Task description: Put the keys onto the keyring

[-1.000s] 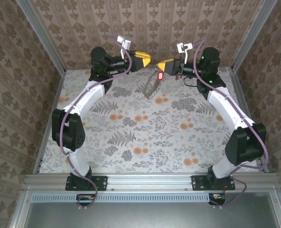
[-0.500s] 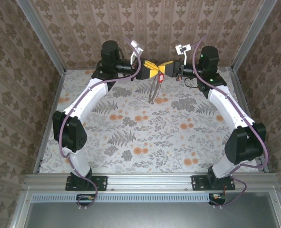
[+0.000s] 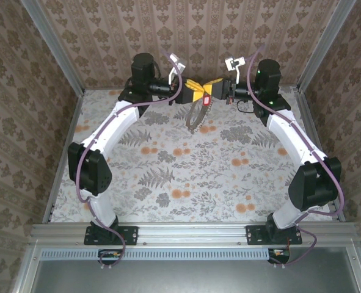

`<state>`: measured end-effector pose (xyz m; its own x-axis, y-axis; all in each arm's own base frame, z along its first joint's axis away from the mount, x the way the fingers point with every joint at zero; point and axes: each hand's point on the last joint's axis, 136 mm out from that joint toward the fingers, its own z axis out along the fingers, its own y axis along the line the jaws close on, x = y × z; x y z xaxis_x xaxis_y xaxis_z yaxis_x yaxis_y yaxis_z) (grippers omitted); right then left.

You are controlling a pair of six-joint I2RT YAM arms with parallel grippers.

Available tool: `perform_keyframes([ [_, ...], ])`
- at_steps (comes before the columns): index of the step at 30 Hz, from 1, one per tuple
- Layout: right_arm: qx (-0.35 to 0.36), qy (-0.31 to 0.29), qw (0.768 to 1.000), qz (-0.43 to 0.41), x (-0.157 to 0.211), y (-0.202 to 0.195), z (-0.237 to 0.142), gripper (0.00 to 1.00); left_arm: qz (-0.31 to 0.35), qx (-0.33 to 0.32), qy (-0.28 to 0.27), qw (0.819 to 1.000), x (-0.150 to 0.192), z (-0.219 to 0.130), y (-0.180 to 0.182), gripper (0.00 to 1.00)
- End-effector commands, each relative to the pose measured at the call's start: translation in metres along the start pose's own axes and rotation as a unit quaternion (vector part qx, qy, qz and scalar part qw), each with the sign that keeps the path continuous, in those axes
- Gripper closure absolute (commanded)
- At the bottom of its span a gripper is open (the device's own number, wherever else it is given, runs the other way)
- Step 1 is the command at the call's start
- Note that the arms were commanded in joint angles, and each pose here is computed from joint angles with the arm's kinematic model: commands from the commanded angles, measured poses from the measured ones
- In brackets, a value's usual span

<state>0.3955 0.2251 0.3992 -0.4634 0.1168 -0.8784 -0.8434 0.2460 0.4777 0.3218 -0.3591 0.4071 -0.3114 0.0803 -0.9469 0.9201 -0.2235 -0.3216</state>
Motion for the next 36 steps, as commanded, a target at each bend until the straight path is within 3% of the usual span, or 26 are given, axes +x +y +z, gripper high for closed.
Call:
perform_keyframes([
  [1, 0.0, -0.008, 1.0, -0.026, -0.009, 0.004, -0.004, 1.0, 0.046, -0.05, -0.046, 0.997, -0.034, -0.028, -0.006, 0.68],
  [5, 0.001, -0.009, 1.0, -0.026, -0.01, 0.003, -0.004, 1.0, 0.047, -0.061, -0.054, 0.996, -0.037, -0.035, -0.003, 0.67],
  [19, -0.006, -0.016, 1.0, -0.024, -0.014, 0.004, -0.003, 1.0, 0.02, -0.012, -0.023, 0.999, -0.018, -0.003, 0.001, 0.67],
  [36, -0.006, -0.016, 1.0, -0.024, -0.012, 0.004, -0.004, 1.0, 0.009, -0.033, -0.027, 0.999, -0.012, -0.004, 0.016, 0.67],
])
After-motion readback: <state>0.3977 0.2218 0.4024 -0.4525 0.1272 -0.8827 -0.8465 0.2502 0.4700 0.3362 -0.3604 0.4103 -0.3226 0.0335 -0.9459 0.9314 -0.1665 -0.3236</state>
